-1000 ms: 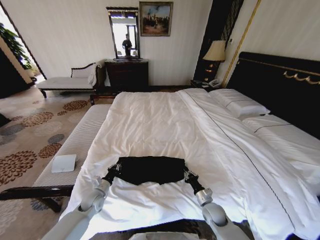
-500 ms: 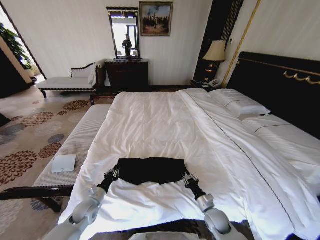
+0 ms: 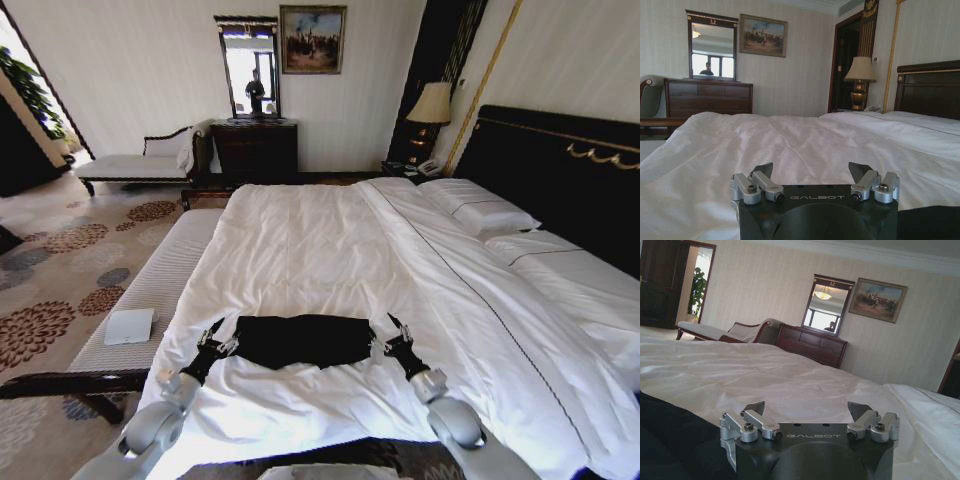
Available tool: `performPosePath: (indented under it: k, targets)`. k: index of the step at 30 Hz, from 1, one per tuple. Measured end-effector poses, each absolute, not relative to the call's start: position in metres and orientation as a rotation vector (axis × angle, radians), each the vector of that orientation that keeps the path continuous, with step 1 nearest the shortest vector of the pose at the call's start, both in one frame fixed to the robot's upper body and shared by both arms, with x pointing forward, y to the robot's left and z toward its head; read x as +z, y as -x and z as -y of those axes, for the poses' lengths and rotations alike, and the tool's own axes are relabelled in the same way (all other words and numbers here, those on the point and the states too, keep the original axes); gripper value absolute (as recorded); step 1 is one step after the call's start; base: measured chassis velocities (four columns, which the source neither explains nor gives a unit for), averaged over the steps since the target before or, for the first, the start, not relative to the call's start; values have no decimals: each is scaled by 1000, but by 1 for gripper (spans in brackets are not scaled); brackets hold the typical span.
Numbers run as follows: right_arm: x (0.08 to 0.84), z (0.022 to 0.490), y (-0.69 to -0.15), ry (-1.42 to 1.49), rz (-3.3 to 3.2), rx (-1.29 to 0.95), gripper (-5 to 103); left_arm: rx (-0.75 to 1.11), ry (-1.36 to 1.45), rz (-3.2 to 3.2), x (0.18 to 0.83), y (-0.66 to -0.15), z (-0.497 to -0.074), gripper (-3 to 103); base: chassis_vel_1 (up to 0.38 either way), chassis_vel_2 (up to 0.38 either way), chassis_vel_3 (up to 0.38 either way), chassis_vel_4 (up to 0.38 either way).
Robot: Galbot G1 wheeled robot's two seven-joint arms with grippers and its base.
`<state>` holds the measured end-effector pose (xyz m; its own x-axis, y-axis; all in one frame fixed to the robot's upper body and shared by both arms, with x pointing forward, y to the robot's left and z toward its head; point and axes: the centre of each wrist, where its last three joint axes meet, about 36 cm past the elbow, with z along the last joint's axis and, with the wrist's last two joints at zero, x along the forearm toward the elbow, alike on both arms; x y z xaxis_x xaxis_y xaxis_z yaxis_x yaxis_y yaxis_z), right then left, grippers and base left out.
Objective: Fold the clothes on the bed.
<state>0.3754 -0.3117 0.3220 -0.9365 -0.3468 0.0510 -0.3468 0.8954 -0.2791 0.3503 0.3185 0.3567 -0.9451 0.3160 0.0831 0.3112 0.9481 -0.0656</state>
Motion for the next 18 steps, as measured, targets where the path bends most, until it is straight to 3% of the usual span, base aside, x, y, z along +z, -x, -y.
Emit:
performPosePath:
  k: [3, 12, 18]
  targets:
    - [309, 299, -419, 625, -3049, -509, 99, -10, 502, 2968, 337, -388, -307, 98, 0, 0, 0, 0]
    - [272, 248, -418, 810, -3088, -493, 100, -133, 532, 2887, 291, -415, -294, 100, 0, 0, 0, 0]
    - [245, 251, -390, 833, -3156, -484, 100, -169, 490, 2855, 260, -414, -301, 100, 0, 0, 0, 0]
